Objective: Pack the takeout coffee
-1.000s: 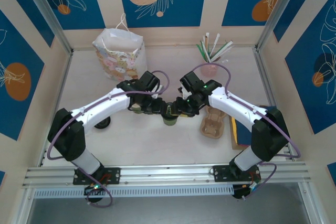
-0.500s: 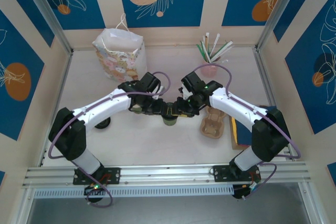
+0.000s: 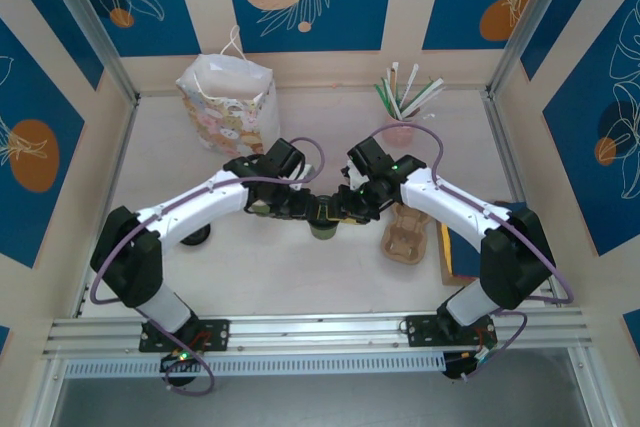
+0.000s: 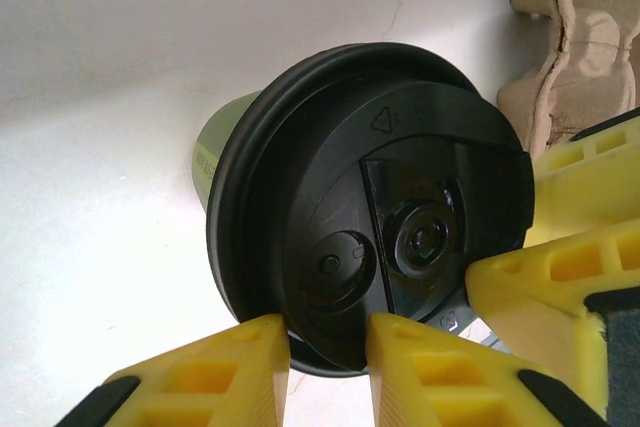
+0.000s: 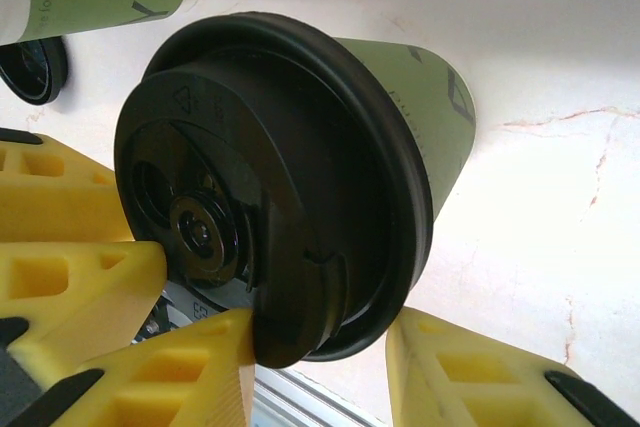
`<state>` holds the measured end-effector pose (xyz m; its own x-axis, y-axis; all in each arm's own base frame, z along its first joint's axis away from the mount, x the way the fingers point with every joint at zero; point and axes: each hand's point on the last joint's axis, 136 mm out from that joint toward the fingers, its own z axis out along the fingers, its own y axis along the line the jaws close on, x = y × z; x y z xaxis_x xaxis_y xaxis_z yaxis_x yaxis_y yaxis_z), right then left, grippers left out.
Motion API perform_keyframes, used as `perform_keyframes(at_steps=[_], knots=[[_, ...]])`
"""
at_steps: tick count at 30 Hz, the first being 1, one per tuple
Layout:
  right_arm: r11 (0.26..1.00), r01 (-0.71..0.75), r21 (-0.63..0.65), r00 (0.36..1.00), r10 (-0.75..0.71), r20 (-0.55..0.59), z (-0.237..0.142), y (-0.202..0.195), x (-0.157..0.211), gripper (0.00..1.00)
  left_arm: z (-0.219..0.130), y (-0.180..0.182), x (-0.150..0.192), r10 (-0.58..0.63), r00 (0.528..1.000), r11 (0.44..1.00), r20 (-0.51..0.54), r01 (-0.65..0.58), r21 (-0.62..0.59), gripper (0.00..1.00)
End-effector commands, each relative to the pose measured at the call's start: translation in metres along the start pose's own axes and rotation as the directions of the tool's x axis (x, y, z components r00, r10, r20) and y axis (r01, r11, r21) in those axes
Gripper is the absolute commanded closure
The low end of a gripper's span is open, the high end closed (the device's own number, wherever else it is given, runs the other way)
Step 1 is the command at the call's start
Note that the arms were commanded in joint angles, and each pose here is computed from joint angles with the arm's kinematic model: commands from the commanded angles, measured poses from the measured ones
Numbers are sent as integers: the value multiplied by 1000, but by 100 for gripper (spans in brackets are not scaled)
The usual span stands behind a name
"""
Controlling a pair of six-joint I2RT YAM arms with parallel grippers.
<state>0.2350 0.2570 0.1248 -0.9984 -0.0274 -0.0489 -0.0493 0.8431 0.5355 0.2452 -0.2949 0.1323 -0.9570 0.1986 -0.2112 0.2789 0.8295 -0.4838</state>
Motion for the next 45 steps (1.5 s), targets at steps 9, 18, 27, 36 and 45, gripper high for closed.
perform_keyframes(at_steps=[9, 18, 27, 36, 45], knots=[[999, 15, 46, 1000, -15, 8, -9, 1, -9, 58, -7, -7, -9, 23, 999, 998, -22, -24, -63, 71], [1000, 22, 9, 999, -23, 50, -25, 9, -17, 54, -27, -19, -26, 30, 999, 999, 26, -29, -44, 57], [998, 58, 14, 981, -59, 184, -65, 13, -41, 39, -73, -22, -63, 41, 987, 997, 156, -29, -77, 23], [995, 86, 49, 923, -99, 371, -106, 7, -78, 18, -119, 3, -101, 22, 945, 977, 325, 49, -209, 0], [996, 16, 87, 887, -54, 459, -131, -21, -99, 1, -140, 11, -124, 17, 908, 966, 419, 94, -243, 0]])
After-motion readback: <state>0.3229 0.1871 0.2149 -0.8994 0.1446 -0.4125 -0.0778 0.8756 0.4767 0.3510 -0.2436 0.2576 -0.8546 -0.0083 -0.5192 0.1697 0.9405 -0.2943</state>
